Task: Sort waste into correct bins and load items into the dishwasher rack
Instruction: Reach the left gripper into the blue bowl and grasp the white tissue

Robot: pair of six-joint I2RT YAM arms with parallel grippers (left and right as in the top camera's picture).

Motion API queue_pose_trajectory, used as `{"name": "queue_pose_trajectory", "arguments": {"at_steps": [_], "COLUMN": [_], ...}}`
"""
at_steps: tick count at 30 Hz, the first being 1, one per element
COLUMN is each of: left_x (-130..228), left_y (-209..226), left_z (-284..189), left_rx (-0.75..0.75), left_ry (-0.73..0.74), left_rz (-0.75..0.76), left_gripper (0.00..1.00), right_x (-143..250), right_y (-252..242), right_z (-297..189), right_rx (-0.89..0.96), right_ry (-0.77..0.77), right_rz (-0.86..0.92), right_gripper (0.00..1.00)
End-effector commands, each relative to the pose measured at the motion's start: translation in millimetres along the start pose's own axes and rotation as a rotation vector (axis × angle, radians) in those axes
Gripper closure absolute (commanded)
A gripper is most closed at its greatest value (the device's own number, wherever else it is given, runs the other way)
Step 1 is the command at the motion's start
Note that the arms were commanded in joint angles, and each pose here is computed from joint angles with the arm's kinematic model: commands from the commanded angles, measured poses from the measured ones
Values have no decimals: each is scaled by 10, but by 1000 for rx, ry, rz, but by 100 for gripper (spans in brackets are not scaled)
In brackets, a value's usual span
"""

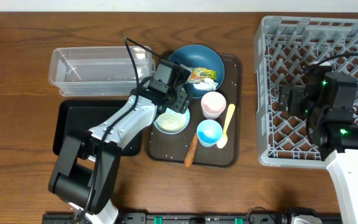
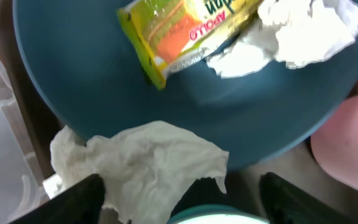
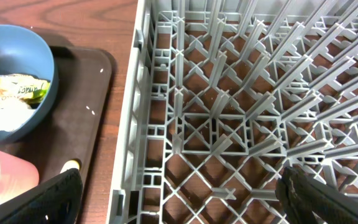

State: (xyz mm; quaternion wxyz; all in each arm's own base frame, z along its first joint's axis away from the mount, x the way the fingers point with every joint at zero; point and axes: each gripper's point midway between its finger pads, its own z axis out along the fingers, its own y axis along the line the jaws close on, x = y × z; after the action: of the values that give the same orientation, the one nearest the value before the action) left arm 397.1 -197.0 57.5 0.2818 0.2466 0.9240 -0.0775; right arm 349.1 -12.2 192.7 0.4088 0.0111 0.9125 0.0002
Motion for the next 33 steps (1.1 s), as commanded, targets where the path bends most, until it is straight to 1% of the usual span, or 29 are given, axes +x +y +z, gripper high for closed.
{"name": "queue_pose_trajectory", "arguments": {"at_steps": [1,4,9,13,19,22,25,33], "left_x": [-117,-139,-138,-122,-111,-110,-109,-110], "left_y": [27,28,28,32,117,117,117,141], "left_z": [-4,-5,-4,-4,-6,-6,-5,-7], "left_rx": [-14,-15,-15,-17,-67,-67,-67,-81], "left_ry": [-35,-44,-44,-37,-32,-32,-32,-32], "left_rz": [12,13,13,12,11,11,11,11], "left_gripper": [27,36,45,46,47,56,59,85], "right_x": [-85,-85,-84,-85,-85,-85,-85,-85], "right_y": [68,68,68,68,68,68,68,68], "right_z": [-30,-30,-30,-30,-30,-30,-30,-30], "right_rx": [-19,-19,-19,-19,-19,-19,-19,-19], "right_ry": [-18,-18,-18,-18,-18,-18,-18,-18], "right_rz": [-12,-12,-12,-12,-12,-12,-12,-12], "right_gripper": [1,1,1,1,1,1,1,1]}}
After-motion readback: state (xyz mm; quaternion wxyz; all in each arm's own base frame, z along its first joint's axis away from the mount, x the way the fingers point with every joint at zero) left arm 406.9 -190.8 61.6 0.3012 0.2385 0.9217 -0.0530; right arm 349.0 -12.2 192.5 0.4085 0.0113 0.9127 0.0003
